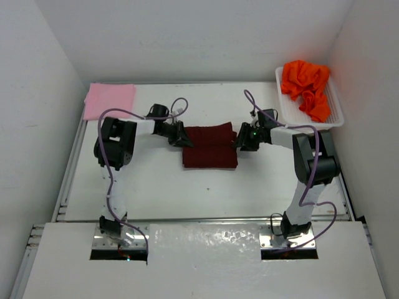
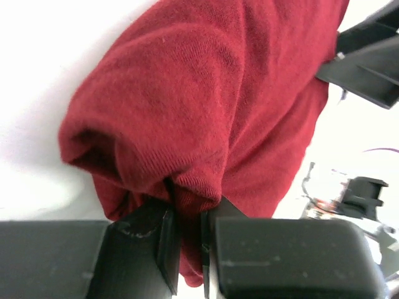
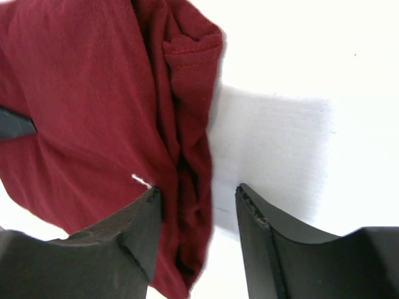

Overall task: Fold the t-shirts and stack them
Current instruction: Put the neatly folded tshirt into the corner of the board with the left arm

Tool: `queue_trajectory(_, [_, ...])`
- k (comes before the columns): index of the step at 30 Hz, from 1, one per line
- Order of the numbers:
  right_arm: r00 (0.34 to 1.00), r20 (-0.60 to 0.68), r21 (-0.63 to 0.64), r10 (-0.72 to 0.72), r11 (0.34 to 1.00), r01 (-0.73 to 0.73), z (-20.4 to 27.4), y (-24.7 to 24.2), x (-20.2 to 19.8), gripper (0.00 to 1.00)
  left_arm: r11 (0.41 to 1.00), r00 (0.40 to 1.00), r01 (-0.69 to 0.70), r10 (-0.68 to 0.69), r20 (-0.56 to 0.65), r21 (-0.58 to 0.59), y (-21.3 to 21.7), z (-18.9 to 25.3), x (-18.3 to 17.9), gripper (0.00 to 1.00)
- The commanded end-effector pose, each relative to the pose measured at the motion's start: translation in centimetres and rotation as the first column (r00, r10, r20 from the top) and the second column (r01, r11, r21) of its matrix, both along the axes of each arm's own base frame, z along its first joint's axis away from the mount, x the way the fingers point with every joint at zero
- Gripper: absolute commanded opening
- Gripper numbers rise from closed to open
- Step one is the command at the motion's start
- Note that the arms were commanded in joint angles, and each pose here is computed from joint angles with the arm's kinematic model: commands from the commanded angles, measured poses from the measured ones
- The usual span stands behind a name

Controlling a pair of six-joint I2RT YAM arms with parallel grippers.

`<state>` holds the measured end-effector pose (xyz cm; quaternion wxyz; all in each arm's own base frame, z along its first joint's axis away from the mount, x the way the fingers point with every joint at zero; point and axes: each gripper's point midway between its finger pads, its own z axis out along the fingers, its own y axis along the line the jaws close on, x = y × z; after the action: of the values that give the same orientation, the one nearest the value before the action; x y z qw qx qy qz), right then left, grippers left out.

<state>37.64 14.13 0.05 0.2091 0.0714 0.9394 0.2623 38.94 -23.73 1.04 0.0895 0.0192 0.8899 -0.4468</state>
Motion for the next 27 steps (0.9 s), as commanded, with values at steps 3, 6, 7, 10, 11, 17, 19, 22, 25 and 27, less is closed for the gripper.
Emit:
queue_trajectory(3, [0.999, 0.005, -0.069, 0.049, 0.996, -0.049, 1.0, -1.5, -1.0, 0.51, 0.959, 0.971, 0.027, -0.092, 0.219, 0.283, 4.3, 1.8, 4.9, 0.00])
queue_trajectory(6, [0.997, 0.038, -0.093, 0.069, 0.993, -0.065, 2.7, -1.9, -1.1, 0.51, 0.902, 0.960, 0.063, -0.172, 0.221, 0.427, 7.7, 2.9, 6.5, 0.00])
queue_trajectory(7, [0.996, 0.053, -0.097, 0.071, 0.993, -0.066, 3.2, -2.0, -1.0, 0.51, 0.890, 0.949, 0.050, -0.184, 0.256, 0.453, 8.5, 3.9, 8.5, 0.00])
queue_trajectory(10, [0.995, 0.070, -0.102, 0.076, 0.992, -0.069, 4.1, -2.0, -0.8, 0.51, 0.772, 0.932, -0.017, -0.218, 0.291, 0.636, 14.2, 4.9, 11.9, 0.00])
queue_trajectory(11, [0.994, 0.076, -0.103, 0.074, 0.993, -0.066, 4.3, -2.0, -0.5, 0.51, 0.740, 0.917, -0.024, -0.252, 0.310, 0.672, 15.2, 5.4, 12.7, 0.00])
queue_trajectory(17, [0.995, 0.072, -0.113, 0.073, 0.991, -0.065, 4.7, -2.1, 0.1, 0.51, 0.595, 0.855, -0.203, -0.280, 0.437, 0.778, 20.3, 9.3, 17.7, 0.00])
queue_trajectory(19, [0.994, 0.072, -0.117, 0.076, 0.991, -0.068, 4.9, -2.1, 0.2, 0.51, 0.538, 0.835, -0.282, -0.272, 0.479, 0.795, 22.4, 11.1, 19.3, 0.00])
queue_trajectory(22, [0.994, 0.074, -0.128, 0.076, 0.990, -0.067, 5.2, -2.3, 0.1, 0.51, 0.470, 0.780, -0.413, -0.260, 0.569, 0.780, 24.9, 14.7, 21.2, 0.00])
queue_trajectory(25, [0.995, 0.068, -0.142, 0.077, 0.988, -0.067, 5.2, -2.5, -0.2, 0.51, 0.418, 0.728, -0.498, -0.275, 0.628, 0.760, 26.9, 17.8, 22.2, 0.00])
queue_trajectory(27, [0.995, 0.062, -0.152, 0.075, 0.986, -0.065, 5.1, -2.7, -0.5, 0.51, 0.412, 0.700, -0.527, -0.285, 0.654, 0.743, 27.8, 19.5, 22.5, 0.00])
